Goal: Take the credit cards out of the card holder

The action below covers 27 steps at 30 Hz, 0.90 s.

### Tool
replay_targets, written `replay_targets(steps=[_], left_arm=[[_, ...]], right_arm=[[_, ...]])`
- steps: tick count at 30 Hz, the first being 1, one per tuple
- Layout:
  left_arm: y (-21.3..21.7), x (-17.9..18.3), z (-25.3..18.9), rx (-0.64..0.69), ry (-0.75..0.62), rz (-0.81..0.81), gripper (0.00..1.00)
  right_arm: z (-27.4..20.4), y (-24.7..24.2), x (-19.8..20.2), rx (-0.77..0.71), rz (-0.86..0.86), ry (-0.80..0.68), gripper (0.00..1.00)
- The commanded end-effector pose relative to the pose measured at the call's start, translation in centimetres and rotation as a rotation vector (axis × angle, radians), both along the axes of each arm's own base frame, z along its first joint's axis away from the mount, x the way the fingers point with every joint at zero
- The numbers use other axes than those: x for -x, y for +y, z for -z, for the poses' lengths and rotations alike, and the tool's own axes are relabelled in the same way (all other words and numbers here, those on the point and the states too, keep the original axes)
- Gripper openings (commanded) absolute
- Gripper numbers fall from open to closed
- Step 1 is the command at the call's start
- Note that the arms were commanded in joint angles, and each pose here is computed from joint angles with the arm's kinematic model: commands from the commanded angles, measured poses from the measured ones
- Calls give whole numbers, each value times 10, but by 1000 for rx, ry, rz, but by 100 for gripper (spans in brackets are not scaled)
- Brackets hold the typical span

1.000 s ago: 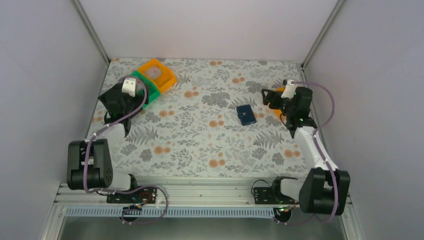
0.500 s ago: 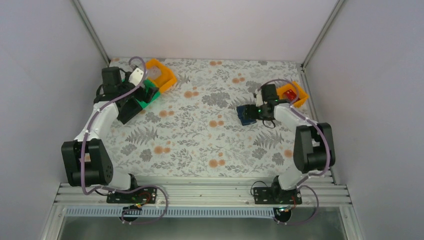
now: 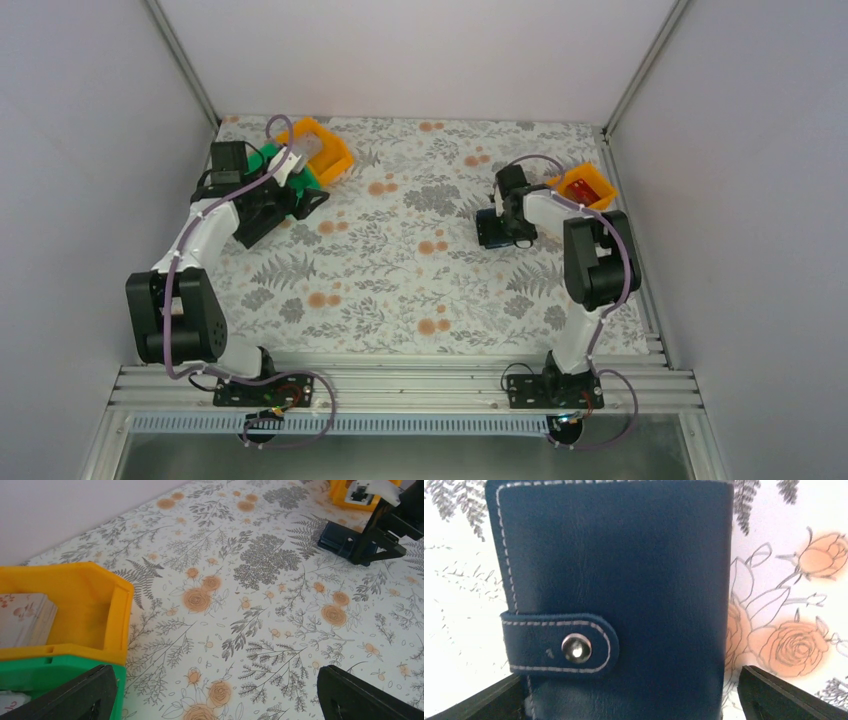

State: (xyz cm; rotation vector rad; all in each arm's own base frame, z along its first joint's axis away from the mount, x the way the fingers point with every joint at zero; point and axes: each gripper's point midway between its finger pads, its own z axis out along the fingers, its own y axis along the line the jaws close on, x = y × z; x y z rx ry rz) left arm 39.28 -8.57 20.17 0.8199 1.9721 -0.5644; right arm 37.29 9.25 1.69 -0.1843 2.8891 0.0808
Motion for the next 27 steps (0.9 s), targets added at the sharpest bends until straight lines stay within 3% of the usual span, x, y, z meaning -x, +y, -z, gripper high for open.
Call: replay_targets(steps=[1,6,15,27], left_arm=[[-6,2,4,22,13,41,100],[-6,1,13,6,30,41,100],[-11,1,17,-9,42,52,100],[-20,-10,-7,3,71,28,100]], right_arm=[[9,-3,0,64,-34,47,99],[15,-3,2,80,-35,66,97],[17,13,11,25,-68,76,77],[-59,83,-11,-183,-206,-195,67]])
